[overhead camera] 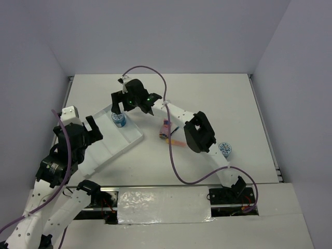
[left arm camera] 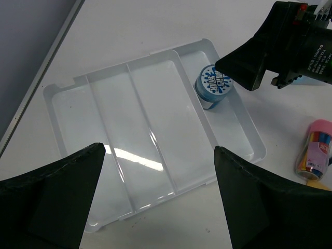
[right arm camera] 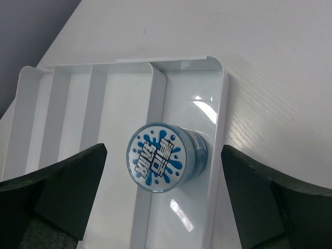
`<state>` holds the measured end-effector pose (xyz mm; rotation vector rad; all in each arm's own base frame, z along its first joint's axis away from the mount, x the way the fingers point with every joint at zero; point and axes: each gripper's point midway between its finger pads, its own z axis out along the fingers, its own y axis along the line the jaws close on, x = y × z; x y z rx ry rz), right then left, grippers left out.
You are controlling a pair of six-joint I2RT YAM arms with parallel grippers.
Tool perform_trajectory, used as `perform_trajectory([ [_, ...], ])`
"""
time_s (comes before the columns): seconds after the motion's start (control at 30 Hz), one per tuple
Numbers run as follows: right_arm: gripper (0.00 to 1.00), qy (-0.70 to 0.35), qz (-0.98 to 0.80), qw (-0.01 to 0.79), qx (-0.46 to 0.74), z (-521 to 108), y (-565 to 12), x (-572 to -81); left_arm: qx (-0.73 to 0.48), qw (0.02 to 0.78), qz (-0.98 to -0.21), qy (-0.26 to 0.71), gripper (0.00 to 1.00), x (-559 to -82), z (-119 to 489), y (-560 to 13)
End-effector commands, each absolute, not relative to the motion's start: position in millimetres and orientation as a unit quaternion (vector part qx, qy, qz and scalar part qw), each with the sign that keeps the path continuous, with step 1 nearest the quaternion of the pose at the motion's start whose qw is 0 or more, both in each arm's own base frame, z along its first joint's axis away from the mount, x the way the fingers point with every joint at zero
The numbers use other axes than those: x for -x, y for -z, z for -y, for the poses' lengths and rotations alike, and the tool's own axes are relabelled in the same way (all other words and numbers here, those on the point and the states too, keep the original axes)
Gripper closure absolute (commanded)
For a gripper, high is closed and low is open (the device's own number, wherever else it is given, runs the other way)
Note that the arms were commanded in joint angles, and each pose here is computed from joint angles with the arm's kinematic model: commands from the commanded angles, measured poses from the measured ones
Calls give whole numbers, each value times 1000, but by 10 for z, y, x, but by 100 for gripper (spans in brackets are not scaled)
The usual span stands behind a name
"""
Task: Sort the stationery into containers
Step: Place the stationery in the storage box, then pick up the stationery from the center of the board.
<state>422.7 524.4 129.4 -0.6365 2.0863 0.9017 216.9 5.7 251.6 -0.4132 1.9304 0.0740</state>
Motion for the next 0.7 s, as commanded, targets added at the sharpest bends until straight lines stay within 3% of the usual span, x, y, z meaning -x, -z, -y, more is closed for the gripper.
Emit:
perform_trajectory([
  [0.0,0,-360,-795,413,260,-5324,-1628,-4258,172,572,-802,-24,1,-2206,-55,-2630],
  [0.1,0,-351,-796,420,258,-5250,-1716,-4222,171,570,-803,-25,1,-2208,-54,-2622],
  [0.13,0,-357,-784,441,253,-5172,-2057,-4180,173,571,-802,-27,1,-2208,-64,-2630],
  [0.2,0,-324,-799,457,219,-4856,-1980,-4168,178,569,-802,-32,1,-2201,-84,-2620],
  [0.23,0,-329,-782,493,195,-4627,-2507,-4093,183,569,-801,-39,1,-2199,-112,-2627],
  [0.27,0,-272,-815,490,148,-4250,-2238,-4103,188,565,-802,-44,1,-2187,-133,-2609],
  [0.3,0,-257,-809,517,110,-3897,-2625,-4035,194,563,-802,-51,1,-2183,-160,-2596],
  [0.33,0,-208,-835,502,86,-3563,-2341,-3955,211,563,-796,-65,1,-2174,-226,-2607],
  [0.43,0,-87,-864,496,-21,-2497,-2322,-3678,226,549,-800,-89,1,-2161,-297,-2565],
  [0.47,0,-35,-888,458,-34,-2145,-1924,-3453,226,546,-802,-91,1,-2169,-298,-2548],
  [0.67,0,21,-885,420,-198,-614,-1438,-2806,216,538,-810,-86,1,-2233,-268,-2503],
])
